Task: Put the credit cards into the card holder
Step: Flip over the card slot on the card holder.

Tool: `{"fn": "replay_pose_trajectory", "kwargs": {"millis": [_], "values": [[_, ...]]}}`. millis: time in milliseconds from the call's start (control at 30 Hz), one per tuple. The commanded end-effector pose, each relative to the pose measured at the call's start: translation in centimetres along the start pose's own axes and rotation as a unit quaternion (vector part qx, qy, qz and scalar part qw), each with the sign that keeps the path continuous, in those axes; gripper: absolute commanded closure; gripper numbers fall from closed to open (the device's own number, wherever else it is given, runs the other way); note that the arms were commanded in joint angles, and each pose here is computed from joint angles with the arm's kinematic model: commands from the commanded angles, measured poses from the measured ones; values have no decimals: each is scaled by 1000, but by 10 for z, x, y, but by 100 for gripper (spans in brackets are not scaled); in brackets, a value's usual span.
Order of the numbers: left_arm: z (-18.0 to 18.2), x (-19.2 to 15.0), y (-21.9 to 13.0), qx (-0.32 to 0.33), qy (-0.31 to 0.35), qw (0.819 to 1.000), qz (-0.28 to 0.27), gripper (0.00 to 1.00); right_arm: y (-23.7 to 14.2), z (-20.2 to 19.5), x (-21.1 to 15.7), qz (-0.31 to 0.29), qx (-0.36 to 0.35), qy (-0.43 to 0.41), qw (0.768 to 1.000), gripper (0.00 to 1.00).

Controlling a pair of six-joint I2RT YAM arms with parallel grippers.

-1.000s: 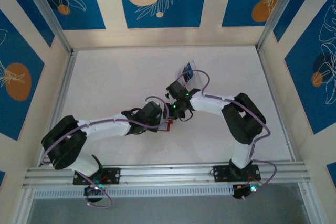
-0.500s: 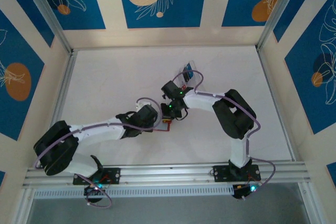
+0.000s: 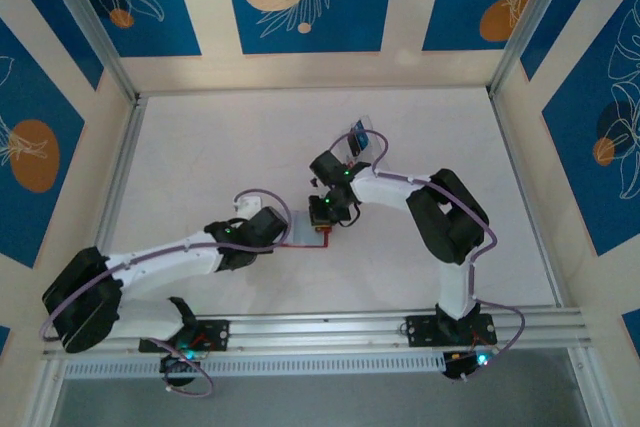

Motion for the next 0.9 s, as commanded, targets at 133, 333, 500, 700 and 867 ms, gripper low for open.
{"fn": "replay_pose_trajectory", "kwargs": {"millis": [133,333,500,700,867], "values": [[-39,24,0,-95,34,994,34,67,-1,-19,3,31,-52,-53,997,100],[-74,39,22,-156,44,983,84,70,-13,-18,-2,24,-54,-59,997,100],[-81,38,48,-162,43,978,121,73,-16,-20,-4,24,-58,-60,996,100],[-72,28,66,-135,48,980,141,76,-16,-23,-3,25,-58,-57,996,100],[-55,18,80,-101,41,982,152,80,-18,-22,-1,22,-57,-65,996,100]]}}
Point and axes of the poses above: each hand's point on the last joint's axis, 136 mm out from that joint toward the fingers, its own y axis out along the fingers, its own z axis along the line the jaws close on, x = y × z, the point moved 8 cm from there along -y, back along the fingers, and after that the axes turned 7 degrees about -y, right-handed, at the moved point
